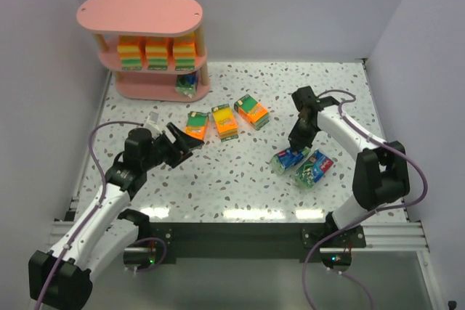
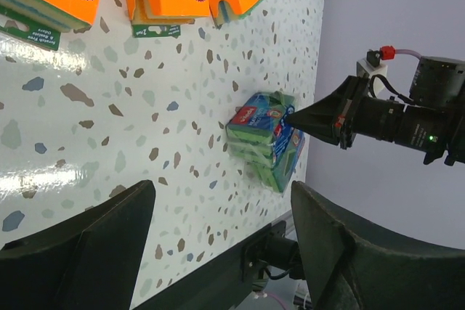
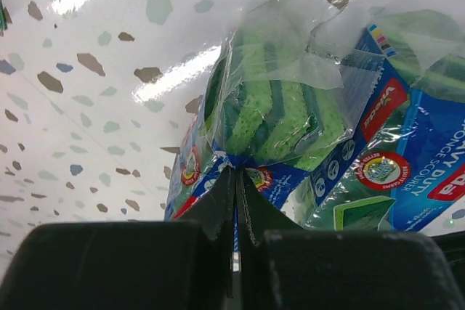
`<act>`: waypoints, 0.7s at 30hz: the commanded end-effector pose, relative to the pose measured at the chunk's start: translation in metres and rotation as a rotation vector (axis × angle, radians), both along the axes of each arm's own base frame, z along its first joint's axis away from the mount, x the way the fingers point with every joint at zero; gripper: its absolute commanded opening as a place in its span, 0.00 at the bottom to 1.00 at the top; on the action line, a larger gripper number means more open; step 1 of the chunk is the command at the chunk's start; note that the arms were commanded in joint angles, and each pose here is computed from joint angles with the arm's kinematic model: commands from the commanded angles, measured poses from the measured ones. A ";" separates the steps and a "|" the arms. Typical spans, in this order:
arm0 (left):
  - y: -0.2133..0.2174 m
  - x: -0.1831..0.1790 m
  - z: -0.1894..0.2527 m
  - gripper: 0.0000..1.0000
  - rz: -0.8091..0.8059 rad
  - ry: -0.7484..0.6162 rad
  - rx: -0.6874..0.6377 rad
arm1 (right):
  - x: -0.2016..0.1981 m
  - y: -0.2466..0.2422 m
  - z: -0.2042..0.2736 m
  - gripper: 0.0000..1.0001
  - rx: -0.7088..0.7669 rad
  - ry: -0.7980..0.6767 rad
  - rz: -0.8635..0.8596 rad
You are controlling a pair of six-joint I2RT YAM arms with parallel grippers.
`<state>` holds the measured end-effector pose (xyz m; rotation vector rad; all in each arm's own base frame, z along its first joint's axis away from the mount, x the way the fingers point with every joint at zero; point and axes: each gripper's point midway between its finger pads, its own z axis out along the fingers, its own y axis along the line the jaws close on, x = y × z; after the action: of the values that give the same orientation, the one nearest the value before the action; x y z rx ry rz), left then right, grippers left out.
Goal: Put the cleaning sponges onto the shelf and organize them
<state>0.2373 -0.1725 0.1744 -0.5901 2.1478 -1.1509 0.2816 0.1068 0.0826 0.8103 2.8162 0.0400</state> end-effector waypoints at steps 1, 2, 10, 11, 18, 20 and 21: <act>0.001 -0.003 0.000 0.80 0.006 -0.001 -0.007 | -0.020 0.016 0.003 0.00 0.108 0.028 0.091; 0.002 -0.002 0.000 0.80 0.013 -0.001 -0.003 | -0.015 0.024 0.005 0.00 0.151 -0.005 0.118; 0.008 -0.005 0.006 0.80 0.035 0.002 0.020 | -0.003 0.117 0.043 0.00 0.726 -0.153 0.243; 0.008 -0.005 0.008 0.80 0.038 -0.002 0.018 | 0.010 0.131 0.059 0.00 0.800 -0.243 0.266; 0.008 -0.008 0.007 0.80 0.036 0.006 0.016 | 0.023 0.158 0.060 0.00 0.926 -0.348 0.334; 0.008 -0.008 0.006 0.80 0.035 0.008 0.014 | 0.021 0.158 0.047 0.00 0.927 -0.333 0.336; 0.008 -0.007 0.007 0.80 0.037 0.005 0.013 | 0.015 0.155 0.032 0.00 0.914 -0.296 0.318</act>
<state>0.2267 -0.1636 0.1670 -0.6359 2.1779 -1.0989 0.2974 0.2529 0.1179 0.4569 2.5670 1.3166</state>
